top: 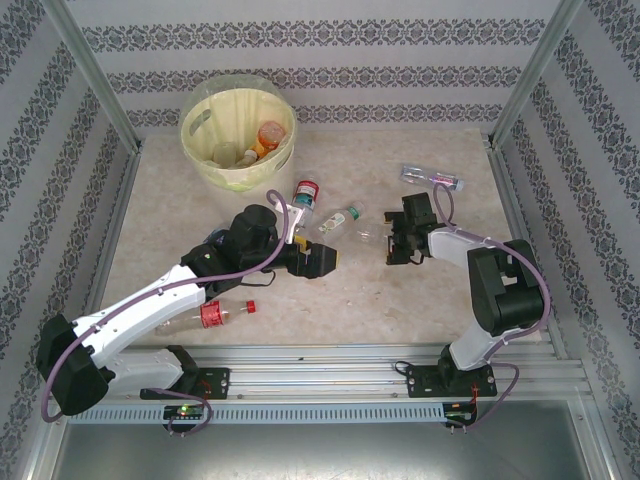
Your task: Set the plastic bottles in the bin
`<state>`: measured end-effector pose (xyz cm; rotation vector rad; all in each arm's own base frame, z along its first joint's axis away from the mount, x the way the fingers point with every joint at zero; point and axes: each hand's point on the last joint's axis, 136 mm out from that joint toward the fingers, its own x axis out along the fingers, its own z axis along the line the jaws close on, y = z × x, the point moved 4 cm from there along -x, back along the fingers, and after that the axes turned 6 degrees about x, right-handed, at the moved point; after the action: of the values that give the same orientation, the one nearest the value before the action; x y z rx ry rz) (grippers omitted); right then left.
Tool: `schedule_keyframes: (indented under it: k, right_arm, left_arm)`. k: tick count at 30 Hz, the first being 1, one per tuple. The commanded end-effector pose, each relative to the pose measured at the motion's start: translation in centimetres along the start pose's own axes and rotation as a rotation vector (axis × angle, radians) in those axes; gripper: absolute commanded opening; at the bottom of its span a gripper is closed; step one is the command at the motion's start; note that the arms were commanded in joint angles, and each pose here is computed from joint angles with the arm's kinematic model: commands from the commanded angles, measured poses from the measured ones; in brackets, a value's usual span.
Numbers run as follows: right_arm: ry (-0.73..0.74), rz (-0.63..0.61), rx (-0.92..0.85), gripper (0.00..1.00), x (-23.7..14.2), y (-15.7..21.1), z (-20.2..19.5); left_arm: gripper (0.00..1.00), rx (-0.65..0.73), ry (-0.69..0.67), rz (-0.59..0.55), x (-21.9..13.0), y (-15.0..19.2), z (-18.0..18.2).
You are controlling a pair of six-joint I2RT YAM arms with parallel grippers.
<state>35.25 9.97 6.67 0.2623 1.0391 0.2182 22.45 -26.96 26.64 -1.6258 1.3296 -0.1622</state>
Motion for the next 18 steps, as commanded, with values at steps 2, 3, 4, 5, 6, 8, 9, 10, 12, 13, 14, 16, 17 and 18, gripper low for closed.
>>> schedule_keyframes:
  k: [2, 3, 4, 5, 6, 8, 9, 10, 12, 13, 14, 16, 17, 18]
  right_arm:
    - [-0.012, -0.033, 0.025, 0.87, 1.6, -0.7, -0.6]
    - [-0.011, -0.04, 0.019, 0.85, 1.6, -0.9, -0.5]
    - [-0.009, -0.043, 0.013, 0.83, 1.6, -1.0, -0.5]
    - [-0.009, -0.044, 0.007, 0.8, 1.5, -1.0, -0.5]
    - [-0.006, -0.044, 0.0, 0.76, 1.6, -1.0, -0.5]
    - [-0.004, -0.043, -0.006, 0.7, 1.5, -1.1, -0.5]
    - [-0.003, -0.047, -0.009, 0.68, 1.3, -1.2, -0.5]
    - [-0.002, -0.053, -0.017, 0.67, 1.2, -1.3, -0.5]
    - [-0.009, -0.075, -0.049, 0.62, 0.5, -1.5, -0.2]
    - [-0.011, -0.088, -0.072, 0.6, 0.1, -1.6, -0.1]
    - [-0.024, -0.1, -0.104, 0.59, -0.5, -1.7, 0.4]
    - [-0.063, -0.116, -0.177, 0.58, -1.6, -1.6, 1.5]
    - [-0.079, -0.126, -0.218, 0.58, -2.2, -1.6, 2.0]
    - [-0.103, -0.139, -0.264, 0.57, -2.8, -1.5, 2.6]
  left_arm:
    - [1.0, 0.002, 0.024, -0.021, 0.5, -0.3, -0.7]
    - [1.0, 0.001, 0.023, -0.018, 0.5, -0.2, -0.6]
    - [1.0, 0.002, 0.024, -0.018, 0.5, -0.1, -0.7]
    - [1.0, 0.003, 0.022, -0.017, 0.5, -0.1, -0.6]
    - [1.0, 0.002, 0.023, -0.019, 0.5, -0.1, -0.6]
    - [1.0, 0.002, 0.02, -0.017, 0.5, 0.0, -0.5]
    - [1.0, 0.002, 0.019, -0.012, 0.6, 0.1, -0.5]
    - [1.0, 0.003, 0.021, -0.014, 0.6, 0.0, -0.6]
    - [1.0, 0.001, 0.022, -0.011, 0.7, 0.1, -0.6]
    - [1.0, 0.003, 0.025, -0.012, 0.6, 0.0, -0.6]
    - [1.0, 0.002, 0.026, -0.009, 0.7, 0.0, -0.6]
    - [1.0, 0.004, 0.033, -0.006, 0.7, 0.1, -0.7]
    - [1.0, 0.007, 0.04, -0.004, 0.8, 0.1, -0.8]
    - [1.0, 0.007, 0.045, -0.001, 0.9, 0.2, -0.8]
